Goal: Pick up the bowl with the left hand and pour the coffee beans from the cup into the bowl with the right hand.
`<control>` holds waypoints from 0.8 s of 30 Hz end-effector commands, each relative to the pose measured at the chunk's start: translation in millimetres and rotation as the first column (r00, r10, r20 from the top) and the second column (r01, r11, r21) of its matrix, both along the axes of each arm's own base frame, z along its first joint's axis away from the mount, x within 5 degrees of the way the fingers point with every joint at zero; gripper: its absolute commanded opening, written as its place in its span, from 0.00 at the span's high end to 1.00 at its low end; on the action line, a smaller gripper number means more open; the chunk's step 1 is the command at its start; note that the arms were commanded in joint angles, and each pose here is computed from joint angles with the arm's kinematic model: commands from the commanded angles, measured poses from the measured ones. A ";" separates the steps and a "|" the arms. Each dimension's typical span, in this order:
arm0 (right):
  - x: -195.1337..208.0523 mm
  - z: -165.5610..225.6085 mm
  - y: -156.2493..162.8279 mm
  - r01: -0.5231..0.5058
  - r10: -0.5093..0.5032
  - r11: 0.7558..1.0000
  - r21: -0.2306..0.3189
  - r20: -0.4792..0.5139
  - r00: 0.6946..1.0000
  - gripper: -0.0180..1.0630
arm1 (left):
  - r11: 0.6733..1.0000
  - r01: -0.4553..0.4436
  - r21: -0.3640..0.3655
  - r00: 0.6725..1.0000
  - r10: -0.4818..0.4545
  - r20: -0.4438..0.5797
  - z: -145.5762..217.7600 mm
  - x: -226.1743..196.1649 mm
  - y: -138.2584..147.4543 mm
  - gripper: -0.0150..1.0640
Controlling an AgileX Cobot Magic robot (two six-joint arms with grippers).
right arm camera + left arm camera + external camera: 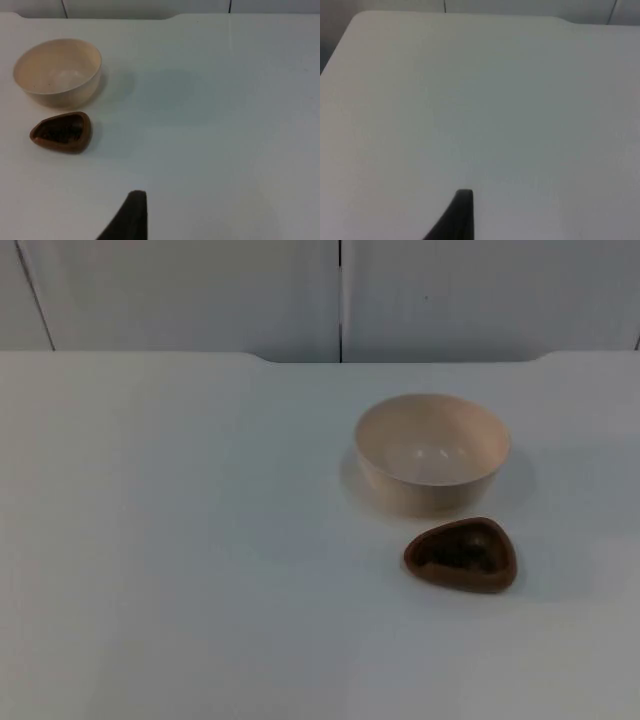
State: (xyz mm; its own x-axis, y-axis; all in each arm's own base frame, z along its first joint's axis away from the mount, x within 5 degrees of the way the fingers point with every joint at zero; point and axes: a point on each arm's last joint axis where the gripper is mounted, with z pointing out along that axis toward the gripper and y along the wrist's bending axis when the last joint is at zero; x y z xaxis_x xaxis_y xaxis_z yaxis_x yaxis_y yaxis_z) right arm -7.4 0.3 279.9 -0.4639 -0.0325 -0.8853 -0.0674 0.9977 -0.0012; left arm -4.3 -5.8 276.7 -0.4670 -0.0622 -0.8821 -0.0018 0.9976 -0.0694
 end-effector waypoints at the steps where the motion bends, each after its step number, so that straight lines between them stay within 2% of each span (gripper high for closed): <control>1: 0.0 0.1 -0.2 0.007 -0.007 1.000 -0.007 0.008 1.000 0.01 | 1.000 0.008 -0.020 0.999 -0.007 0.046 6.4 -1.6 -1.7 0.03; 7: 0.0 0.1 -0.2 0.007 -0.007 1.000 -0.007 0.008 1.000 0.01 | 1.000 0.012 -0.023 0.995 -0.009 0.102 18.5 -5.4 -2.3 0.03; 15: 0.0 0.1 -0.2 0.007 -0.007 1.000 -0.007 0.008 1.000 0.01 | 0.999 0.023 -0.042 0.996 -0.019 0.085 29.4 2.9 -3.6 0.03; 24: 0.0 0.1 -0.6 0.011 -0.011 1.000 -0.010 0.008 1.000 0.01 | 0.987 0.065 -0.144 0.997 -0.060 0.043 35.2 26.0 -10.2 0.05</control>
State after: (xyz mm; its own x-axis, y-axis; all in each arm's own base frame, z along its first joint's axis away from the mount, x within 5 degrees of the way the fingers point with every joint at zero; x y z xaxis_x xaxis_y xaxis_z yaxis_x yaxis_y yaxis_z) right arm -7.4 0.1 279.9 -0.4639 -0.0334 -0.8853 -0.0663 0.9978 -0.0029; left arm 16.1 -14.0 307.6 -0.4463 -0.1361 -0.8845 0.0548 0.9824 -0.1788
